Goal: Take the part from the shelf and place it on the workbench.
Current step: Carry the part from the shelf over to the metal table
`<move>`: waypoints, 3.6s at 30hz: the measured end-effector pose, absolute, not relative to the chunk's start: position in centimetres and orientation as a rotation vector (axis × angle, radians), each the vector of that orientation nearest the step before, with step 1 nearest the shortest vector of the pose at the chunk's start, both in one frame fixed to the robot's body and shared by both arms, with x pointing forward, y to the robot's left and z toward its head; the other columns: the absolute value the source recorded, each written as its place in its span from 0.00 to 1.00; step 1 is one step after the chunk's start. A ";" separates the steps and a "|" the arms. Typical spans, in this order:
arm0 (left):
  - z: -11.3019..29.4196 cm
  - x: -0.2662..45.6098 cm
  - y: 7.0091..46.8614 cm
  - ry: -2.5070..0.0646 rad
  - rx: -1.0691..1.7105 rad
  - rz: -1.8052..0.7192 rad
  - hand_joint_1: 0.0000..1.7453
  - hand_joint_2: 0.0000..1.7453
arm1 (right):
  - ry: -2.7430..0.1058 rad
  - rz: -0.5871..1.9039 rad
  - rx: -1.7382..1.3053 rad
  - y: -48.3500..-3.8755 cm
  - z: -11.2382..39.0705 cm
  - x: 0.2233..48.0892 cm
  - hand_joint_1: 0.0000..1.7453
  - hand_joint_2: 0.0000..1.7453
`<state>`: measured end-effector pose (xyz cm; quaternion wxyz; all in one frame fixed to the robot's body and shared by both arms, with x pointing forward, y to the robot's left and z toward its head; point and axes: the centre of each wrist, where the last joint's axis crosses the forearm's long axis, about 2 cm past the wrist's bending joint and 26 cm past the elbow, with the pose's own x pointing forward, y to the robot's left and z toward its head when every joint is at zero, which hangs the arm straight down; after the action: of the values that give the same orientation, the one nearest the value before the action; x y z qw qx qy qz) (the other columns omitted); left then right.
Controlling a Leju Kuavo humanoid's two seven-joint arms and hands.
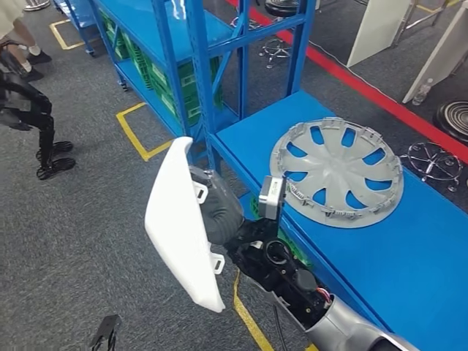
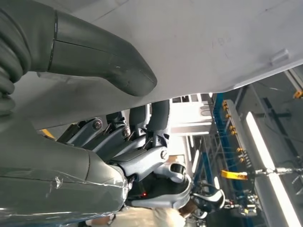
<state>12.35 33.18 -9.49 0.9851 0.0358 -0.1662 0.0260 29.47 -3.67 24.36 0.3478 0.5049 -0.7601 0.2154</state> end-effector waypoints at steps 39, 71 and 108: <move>-9.8 11.7 30.6 -0.313 0.028 0.010 0.00 1.00 | -1.993 0.524 1.226 -6.3 23.4 29.8 1.00 1.00; -9.9 11.1 30.7 -0.324 0.016 0.005 0.00 1.00 | -2.001 0.536 1.234 -6.4 23.7 29.9 1.00 1.00; -9.9 11.2 30.7 -0.359 -0.009 -0.002 0.00 1.00 | -2.002 0.517 1.268 -6.4 24.0 29.9 1.00 1.00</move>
<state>11.15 30.70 -9.92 0.9839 -0.0046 -0.1786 -0.0012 29.90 -6.39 24.02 0.3503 0.4895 -0.7732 0.1998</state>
